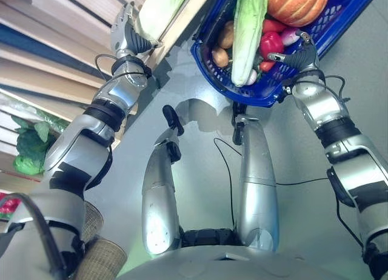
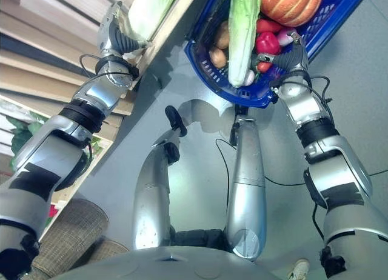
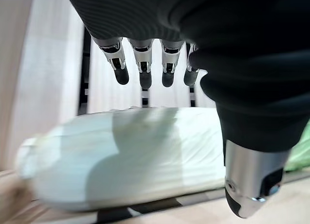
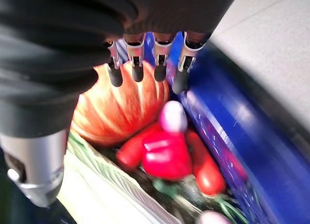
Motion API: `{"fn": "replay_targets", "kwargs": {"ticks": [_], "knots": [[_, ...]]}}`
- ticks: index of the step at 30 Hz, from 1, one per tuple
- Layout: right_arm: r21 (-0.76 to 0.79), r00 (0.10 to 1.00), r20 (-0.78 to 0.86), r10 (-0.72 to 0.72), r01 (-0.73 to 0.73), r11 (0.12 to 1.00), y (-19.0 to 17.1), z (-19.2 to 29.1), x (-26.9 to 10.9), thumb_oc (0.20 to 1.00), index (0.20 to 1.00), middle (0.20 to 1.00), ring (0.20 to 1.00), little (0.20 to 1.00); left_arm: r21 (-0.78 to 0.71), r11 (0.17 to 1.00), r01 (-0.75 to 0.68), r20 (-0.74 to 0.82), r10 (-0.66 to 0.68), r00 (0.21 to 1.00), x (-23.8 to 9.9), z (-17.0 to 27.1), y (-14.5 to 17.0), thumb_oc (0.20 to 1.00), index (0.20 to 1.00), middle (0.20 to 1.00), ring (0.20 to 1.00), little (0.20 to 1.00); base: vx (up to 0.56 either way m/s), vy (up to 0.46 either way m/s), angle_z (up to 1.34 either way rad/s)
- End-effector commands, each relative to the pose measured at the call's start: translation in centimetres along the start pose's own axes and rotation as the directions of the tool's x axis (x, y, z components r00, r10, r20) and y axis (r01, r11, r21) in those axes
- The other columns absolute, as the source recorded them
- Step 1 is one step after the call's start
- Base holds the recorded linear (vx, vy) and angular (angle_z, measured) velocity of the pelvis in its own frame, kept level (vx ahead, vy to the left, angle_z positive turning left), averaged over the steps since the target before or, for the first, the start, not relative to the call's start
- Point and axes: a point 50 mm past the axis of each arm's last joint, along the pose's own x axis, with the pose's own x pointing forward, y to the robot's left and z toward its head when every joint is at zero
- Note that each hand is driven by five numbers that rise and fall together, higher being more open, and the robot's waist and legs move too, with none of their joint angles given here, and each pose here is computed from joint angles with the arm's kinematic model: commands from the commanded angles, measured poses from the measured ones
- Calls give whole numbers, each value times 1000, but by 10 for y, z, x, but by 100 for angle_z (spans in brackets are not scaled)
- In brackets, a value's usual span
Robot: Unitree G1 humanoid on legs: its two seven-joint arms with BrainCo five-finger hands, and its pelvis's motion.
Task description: Pick up fruits and vegetables into the basket
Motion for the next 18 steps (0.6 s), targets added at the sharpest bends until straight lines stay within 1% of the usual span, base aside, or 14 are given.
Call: {"fn": "replay_targets", "kwargs": {"ticks": [1, 5, 11, 14, 16, 18], "knots": [[-35, 995, 73, 61, -58, 998, 4, -20, -32, 1000, 1000, 1000, 1000, 1000, -24, 993, -115, -150, 110, 983, 3, -37, 24, 1000, 1000, 1000, 1000, 1000, 29, 98, -15], [-29, 970, 121, 211, -209, 977, 11, -34, -69, 1000, 1000, 1000, 1000, 1000, -72, 986, -150, -263, 126, 957, 0, -63, 36, 1000, 1000, 1000, 1000, 1000, 32, 91, -20], [70, 942, 44, 334, -336, 939, 12, -57, -93, 1000, 1000, 1000, 1000, 1000, -141, 975, -170, -381, 105, 919, 4, -87, 55, 1000, 1000, 1000, 1000, 1000, 17, 37, -17], [162, 932, -18, 363, -356, 920, 13, -69, -101, 1000, 1000, 1000, 1000, 1000, -108, 977, -183, -448, 116, 886, 7, -102, 71, 1000, 1000, 1000, 1000, 1000, 13, 21, -13], [198, 929, -37, 368, -354, 914, 14, -72, -103, 1000, 1000, 1000, 1000, 1000, -95, 978, -184, -470, 119, 875, 7, -107, 75, 1000, 1000, 1000, 1000, 1000, 8, 8, -8], [237, 925, -67, 373, -349, 907, 16, -77, -106, 1000, 1000, 1000, 1000, 1000, -116, 978, -171, -520, 88, 850, 6, -115, 78, 1000, 1000, 1000, 1000, 1000, 6, 7, -7]]}}
